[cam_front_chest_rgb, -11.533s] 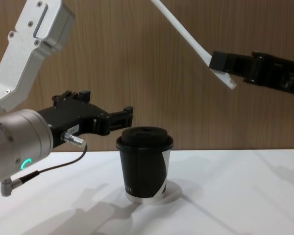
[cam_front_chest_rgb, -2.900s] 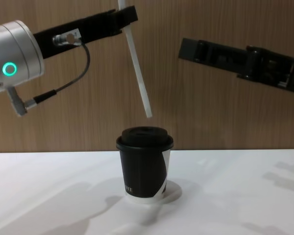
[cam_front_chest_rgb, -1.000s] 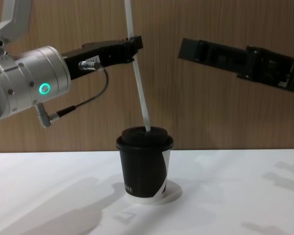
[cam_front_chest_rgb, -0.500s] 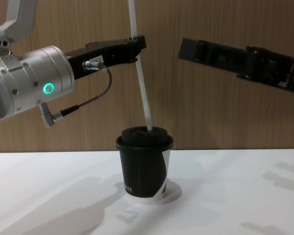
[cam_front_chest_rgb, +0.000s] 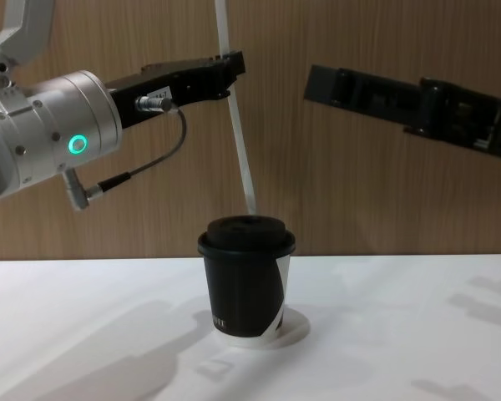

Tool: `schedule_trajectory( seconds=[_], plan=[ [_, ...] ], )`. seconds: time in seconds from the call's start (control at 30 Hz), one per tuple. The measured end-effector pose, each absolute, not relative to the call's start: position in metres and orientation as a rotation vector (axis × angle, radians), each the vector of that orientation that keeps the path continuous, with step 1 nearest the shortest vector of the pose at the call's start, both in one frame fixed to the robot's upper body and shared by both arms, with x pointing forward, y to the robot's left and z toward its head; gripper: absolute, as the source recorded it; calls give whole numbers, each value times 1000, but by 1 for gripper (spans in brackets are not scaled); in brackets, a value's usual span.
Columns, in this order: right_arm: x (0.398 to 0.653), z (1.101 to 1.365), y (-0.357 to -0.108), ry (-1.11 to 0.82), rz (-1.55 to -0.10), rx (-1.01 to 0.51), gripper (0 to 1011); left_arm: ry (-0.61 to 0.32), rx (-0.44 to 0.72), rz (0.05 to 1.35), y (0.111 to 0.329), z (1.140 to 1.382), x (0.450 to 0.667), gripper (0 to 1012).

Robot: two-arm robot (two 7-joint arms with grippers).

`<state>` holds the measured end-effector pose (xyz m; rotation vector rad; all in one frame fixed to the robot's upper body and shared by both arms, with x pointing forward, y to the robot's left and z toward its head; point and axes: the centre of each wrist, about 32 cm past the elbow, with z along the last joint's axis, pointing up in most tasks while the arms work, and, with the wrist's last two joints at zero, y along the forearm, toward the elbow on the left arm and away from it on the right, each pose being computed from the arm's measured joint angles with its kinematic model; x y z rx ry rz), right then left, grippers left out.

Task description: Pick up the straw with one hand, pass it to the other hand, and insert it into the cup.

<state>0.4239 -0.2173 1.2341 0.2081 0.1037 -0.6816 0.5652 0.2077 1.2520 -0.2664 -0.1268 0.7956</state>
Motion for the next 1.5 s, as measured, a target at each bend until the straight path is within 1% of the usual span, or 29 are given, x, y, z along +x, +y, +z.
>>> schedule_trajectory(
  seconds=[0.43, 1.5],
  plan=[
    [424, 1234, -217, 104, -682, 208, 1001, -127, -264, 792, 208, 1251, 565, 5],
    [424, 1234, -217, 104, -682, 208, 1001, -107, -226, 795, 207, 1242, 574, 5]
  ],
)
